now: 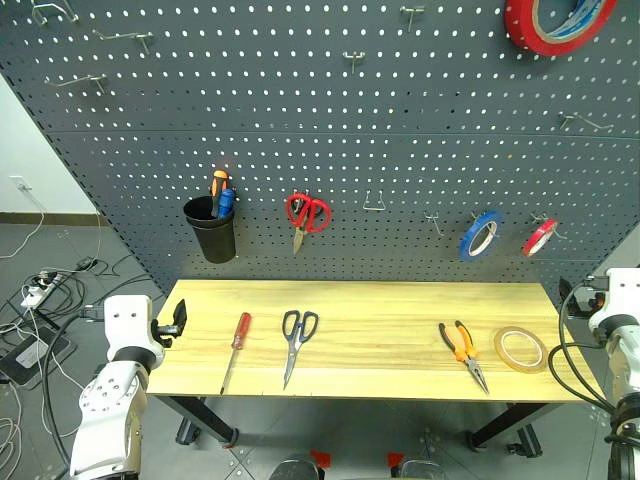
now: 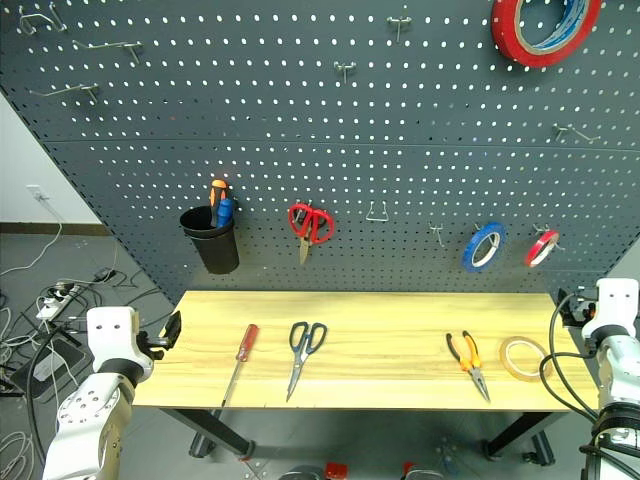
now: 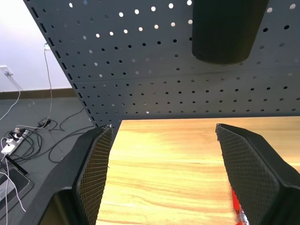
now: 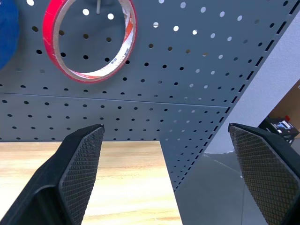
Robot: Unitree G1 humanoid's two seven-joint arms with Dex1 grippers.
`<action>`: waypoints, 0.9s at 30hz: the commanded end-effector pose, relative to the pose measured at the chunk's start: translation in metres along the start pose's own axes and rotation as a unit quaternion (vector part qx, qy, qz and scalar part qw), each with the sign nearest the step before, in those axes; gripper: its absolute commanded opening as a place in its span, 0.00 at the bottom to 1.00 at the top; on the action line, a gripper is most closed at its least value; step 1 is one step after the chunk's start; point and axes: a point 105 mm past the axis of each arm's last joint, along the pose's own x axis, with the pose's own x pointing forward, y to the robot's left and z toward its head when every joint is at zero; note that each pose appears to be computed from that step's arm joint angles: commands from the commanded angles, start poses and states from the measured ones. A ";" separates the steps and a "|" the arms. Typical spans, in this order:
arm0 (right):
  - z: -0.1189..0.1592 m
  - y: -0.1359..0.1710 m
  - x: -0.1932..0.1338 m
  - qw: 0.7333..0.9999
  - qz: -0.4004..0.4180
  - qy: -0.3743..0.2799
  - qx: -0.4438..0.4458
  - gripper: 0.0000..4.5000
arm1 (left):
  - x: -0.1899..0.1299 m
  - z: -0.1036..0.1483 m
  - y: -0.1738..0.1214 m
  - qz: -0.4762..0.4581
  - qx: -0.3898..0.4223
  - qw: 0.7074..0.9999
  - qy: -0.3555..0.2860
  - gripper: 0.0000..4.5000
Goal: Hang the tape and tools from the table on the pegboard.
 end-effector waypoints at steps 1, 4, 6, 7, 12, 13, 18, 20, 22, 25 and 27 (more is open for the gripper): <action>0.020 -0.015 0.001 0.999 -0.018 -0.033 -0.002 1.00 | 0.003 0.014 0.001 -0.004 0.025 0.999 -0.024 0.83; 0.019 -0.015 0.000 0.999 -0.014 -0.031 -0.004 1.00 | 0.003 0.014 0.002 0.000 0.033 0.999 -0.023 0.83; 0.019 -0.013 0.000 0.999 -0.009 -0.030 -0.008 1.00 | 0.003 0.014 0.003 0.003 0.037 0.999 -0.023 0.83; 0.018 -0.012 0.000 1.000 -0.007 -0.029 -0.009 1.00 | 0.002 0.013 0.004 0.005 0.043 0.999 -0.021 0.83; 0.013 -0.011 -0.004 1.000 0.002 -0.022 -0.021 1.00 | -0.002 0.012 0.003 0.004 0.031 0.999 -0.023 0.83; 0.012 -0.011 -0.005 0.999 0.007 -0.021 -0.027 1.00 | -0.003 0.012 0.002 0.001 0.030 0.999 -0.022 0.83; 0.001 0.012 -0.019 0.995 0.082 -0.008 -0.048 1.00 | -0.007 0.019 -0.015 -0.025 0.047 0.998 -0.025 0.83; -0.006 0.026 -0.028 0.992 0.121 0.009 -0.038 1.00 | -0.006 0.026 -0.027 -0.052 0.060 0.996 -0.043 0.83; -0.013 0.037 -0.040 0.988 0.152 0.028 -0.028 1.00 | -0.006 0.035 -0.040 -0.083 0.072 0.992 -0.061 0.83; -0.018 0.050 -0.057 0.981 0.182 0.057 -0.025 1.00 | -0.007 0.047 -0.056 -0.121 0.102 0.984 -0.078 0.83; -0.028 0.058 -0.067 0.973 0.195 0.108 -0.051 1.00 | -0.008 0.054 -0.076 -0.187 0.114 0.973 -0.072 0.83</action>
